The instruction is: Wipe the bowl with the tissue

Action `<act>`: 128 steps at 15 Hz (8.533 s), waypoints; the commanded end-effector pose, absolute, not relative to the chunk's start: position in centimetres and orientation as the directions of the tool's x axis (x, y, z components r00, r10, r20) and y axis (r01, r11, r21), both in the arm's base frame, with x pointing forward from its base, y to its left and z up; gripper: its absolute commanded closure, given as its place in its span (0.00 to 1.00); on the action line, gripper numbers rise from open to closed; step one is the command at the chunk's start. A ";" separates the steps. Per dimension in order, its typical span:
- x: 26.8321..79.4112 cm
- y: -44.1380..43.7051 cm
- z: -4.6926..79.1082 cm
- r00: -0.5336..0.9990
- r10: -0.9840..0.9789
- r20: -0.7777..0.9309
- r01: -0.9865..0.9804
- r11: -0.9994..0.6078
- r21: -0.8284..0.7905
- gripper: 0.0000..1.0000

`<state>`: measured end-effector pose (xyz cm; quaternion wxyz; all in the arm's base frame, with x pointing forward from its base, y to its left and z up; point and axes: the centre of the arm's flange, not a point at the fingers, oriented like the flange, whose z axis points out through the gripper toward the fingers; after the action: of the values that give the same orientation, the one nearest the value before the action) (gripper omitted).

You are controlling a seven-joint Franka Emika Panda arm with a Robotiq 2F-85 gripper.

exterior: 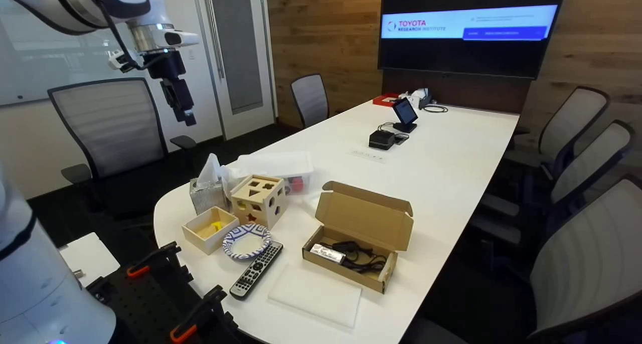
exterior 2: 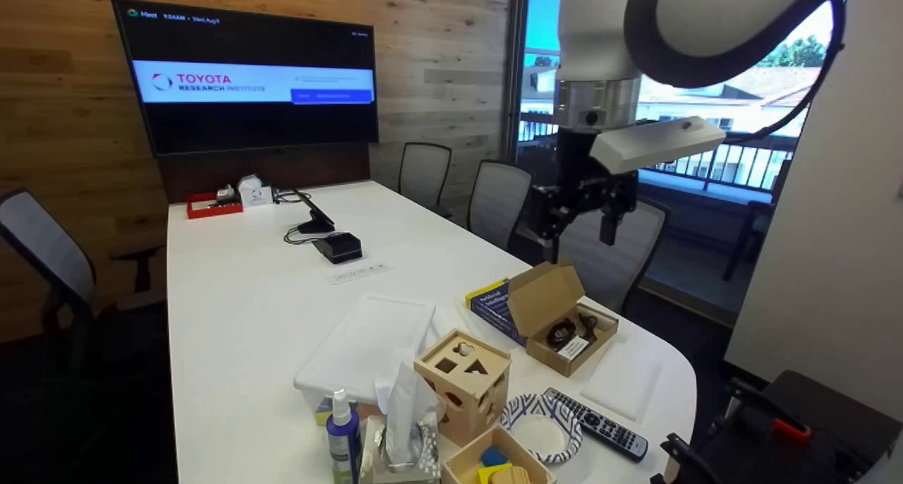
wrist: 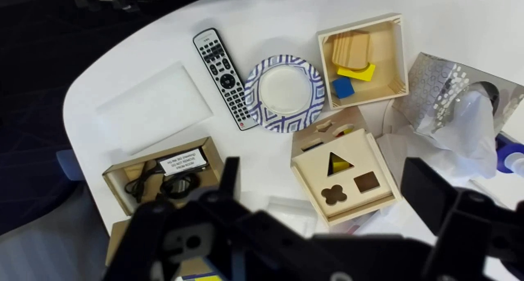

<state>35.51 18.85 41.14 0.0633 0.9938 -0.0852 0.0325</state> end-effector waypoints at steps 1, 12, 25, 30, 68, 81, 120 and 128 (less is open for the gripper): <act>41.1 24.1 38.6 0.988 -0.139 0.065 -0.146 -0.981 0.125 0.00; 50.4 30.9 25.7 0.994 -0.101 -0.047 -0.099 -0.994 0.040 0.00; 51.3 35.9 19.1 0.990 -0.117 -0.080 -0.117 -0.993 0.000 0.26; 51.5 35.9 18.6 0.985 -0.157 -0.071 -0.154 -0.987 0.034 0.64; 36.6 23.8 26.1 0.743 -0.650 0.162 -0.663 -0.677 0.320 1.00; 39.5 13.5 13.9 0.299 -0.939 0.169 -0.951 -0.280 0.129 1.00; 43.3 13.7 0.0 -0.017 -0.936 0.351 -0.941 0.134 0.310 1.00; 44.5 15.8 1.0 -0.007 -0.960 0.279 -0.992 0.042 0.120 1.00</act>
<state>44.21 14.96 0.70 0.1884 0.6777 -0.7102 0.0291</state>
